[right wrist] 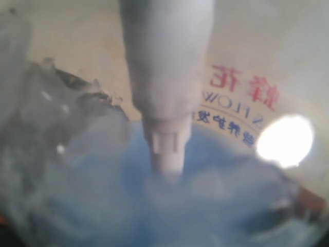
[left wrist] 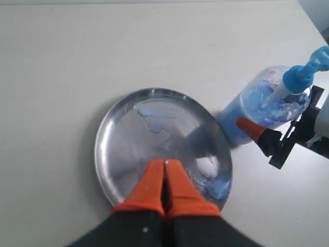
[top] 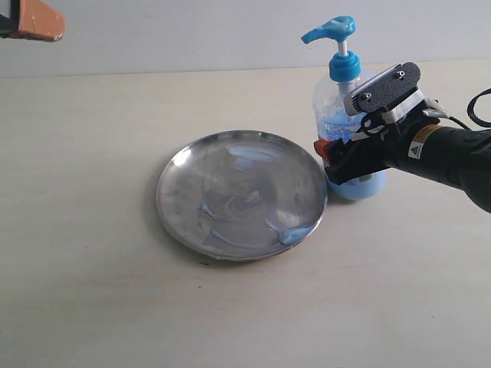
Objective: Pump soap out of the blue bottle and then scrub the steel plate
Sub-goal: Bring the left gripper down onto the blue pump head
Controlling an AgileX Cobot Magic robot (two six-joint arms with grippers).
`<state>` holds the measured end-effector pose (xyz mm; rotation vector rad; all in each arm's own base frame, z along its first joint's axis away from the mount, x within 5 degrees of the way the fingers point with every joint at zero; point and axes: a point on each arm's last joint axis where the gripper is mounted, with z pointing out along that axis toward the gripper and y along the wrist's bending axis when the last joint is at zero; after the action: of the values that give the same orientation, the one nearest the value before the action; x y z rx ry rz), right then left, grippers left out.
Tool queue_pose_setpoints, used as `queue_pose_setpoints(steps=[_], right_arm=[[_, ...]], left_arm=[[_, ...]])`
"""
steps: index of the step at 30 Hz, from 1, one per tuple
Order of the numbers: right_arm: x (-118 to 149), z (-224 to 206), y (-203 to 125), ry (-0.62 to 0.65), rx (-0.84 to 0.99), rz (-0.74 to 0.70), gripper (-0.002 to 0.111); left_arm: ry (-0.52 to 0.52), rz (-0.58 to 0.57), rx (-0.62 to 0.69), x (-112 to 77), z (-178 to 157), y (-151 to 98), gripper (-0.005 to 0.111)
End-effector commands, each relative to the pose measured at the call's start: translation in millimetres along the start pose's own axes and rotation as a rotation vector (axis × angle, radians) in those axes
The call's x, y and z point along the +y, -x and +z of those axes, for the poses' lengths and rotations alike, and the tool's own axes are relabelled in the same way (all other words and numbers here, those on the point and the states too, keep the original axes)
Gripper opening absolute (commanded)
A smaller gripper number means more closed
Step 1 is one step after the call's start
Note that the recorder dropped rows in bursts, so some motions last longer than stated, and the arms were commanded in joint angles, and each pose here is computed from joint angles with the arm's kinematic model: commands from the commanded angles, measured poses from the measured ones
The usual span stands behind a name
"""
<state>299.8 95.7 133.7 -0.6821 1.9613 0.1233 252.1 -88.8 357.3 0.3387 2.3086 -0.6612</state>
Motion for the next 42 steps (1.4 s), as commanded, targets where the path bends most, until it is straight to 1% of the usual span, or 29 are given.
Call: queue_pose_setpoints(steps=[1, 2, 4, 7, 8, 9, 10, 12, 17, 26, 33, 42], right_arm=[[-4.0, -1.3, 19.2, -0.026, -0.144, -0.008, 0.0], [-4.0, -1.3, 19.2, -0.026, -0.144, -0.008, 0.0], [-4.0, -1.3, 19.2, -0.026, -0.144, -0.008, 0.0], [-4.0, -1.3, 19.2, -0.026, -0.144, -0.008, 0.0], [-4.0, -1.3, 19.2, -0.026, -0.144, -0.008, 0.0], [-4.0, -1.3, 19.2, -0.026, -0.144, -0.008, 0.0], [-4.0, -1.3, 19.2, -0.026, -0.144, -0.008, 0.0], [-4.0, -1.3, 19.2, -0.026, -0.144, -0.008, 0.0], [-4.0, -1.2, 19.0, -0.026, -0.142, -0.007, 0.0], [-4.0, -1.3, 19.2, -0.026, -0.144, -0.007, 0.0], [-4.0, -1.3, 19.2, -0.026, -0.144, -0.007, 0.0], [-4.0, -1.3, 19.2, -0.026, -0.144, -0.007, 0.0]], left_arm=[[-0.053, 0.003, 0.004, -5.8, 9.5, 13.0, 0.0], [-0.059, 0.009, 0.006, -7.5, 12.3, 15.8, 0.0], [-0.086, 0.035, 0.014, -16.6, 21.3, 23.6, 0.0], [-0.139, 0.085, 0.044, -35.9, 42.0, 33.2, 0.0], [-0.147, 0.093, 0.047, -39.0, 45.1, 34.7, 0.0], [-0.168, 0.112, 0.057, -47.5, 53.1, 37.9, 0.0], [-0.176, 0.118, 0.06, -50.4, 56.2, 39.1, 0.0], [-0.207, 0.14, 0.066, -63.1, 67.4, 45.1, 0.0], [-0.259, 0.179, 0.081, -84.7, 86.8, 53.0, 0.0], [-0.31, 0.216, 0.091, -107.5, 110.6, 61.3, 0.0], [-0.338, 0.232, 0.108, -116.6, 128.6, 67.4, 0.0], [-0.383, 0.269, 0.103, -139.0, 144.8, 72.8, 0.0]])
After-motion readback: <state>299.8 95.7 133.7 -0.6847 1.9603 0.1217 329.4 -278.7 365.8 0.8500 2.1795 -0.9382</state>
